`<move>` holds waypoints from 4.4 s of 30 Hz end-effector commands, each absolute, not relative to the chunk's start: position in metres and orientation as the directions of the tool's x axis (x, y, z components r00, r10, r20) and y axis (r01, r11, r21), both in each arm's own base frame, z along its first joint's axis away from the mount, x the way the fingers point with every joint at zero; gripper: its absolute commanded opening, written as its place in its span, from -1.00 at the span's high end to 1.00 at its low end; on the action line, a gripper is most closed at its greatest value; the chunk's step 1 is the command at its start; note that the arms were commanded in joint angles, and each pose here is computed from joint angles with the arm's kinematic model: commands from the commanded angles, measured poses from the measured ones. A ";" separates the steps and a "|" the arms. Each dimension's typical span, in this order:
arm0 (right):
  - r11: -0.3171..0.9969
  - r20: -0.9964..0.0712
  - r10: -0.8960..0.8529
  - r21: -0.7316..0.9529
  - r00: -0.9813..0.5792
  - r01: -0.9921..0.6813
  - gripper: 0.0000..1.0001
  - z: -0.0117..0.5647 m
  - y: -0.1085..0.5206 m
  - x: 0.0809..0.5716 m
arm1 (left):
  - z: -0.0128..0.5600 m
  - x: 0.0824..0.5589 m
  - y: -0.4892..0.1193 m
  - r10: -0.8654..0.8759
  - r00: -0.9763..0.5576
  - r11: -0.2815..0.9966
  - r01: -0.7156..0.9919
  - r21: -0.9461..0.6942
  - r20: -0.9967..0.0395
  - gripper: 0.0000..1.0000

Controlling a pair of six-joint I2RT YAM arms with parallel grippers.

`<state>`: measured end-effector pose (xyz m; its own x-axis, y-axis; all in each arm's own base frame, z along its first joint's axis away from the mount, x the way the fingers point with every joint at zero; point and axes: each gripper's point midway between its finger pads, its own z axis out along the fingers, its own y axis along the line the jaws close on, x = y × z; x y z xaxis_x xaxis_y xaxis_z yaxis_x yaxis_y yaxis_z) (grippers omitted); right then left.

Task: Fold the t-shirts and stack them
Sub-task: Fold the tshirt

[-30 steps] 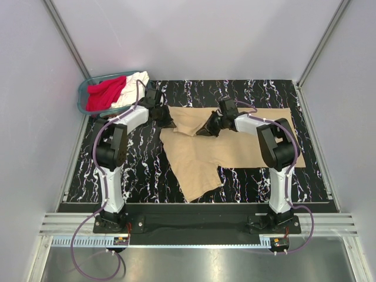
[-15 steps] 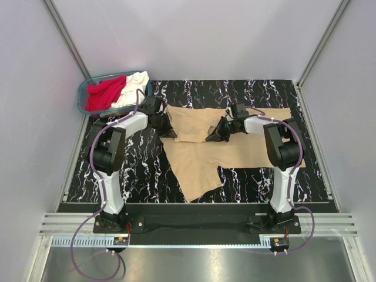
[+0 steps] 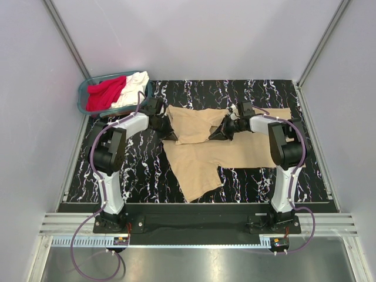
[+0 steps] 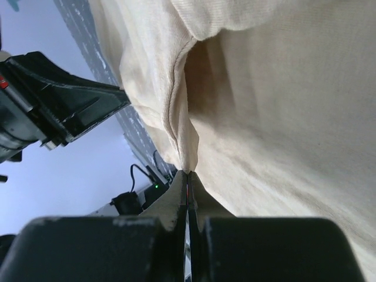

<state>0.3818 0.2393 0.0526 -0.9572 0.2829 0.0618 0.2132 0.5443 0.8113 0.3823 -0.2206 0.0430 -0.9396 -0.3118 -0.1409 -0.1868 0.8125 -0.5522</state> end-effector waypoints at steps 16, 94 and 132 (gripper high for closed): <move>0.505 0.099 0.216 0.840 -0.971 0.198 0.98 0.051 0.240 0.387 | 0.081 0.371 -0.220 -0.327 -0.938 0.762 -0.189 -0.619 -0.116 0.89; 0.700 -0.393 0.713 0.431 -0.580 0.569 0.82 0.051 -0.120 0.567 | 0.055 0.591 -0.142 -0.462 -0.687 0.870 -0.230 -0.436 -0.560 1.00; 0.689 -0.395 0.724 0.452 -0.565 0.567 0.10 0.151 -0.115 0.543 | 0.189 0.465 -0.137 -0.320 -0.650 0.932 -0.085 -0.352 -0.689 -0.01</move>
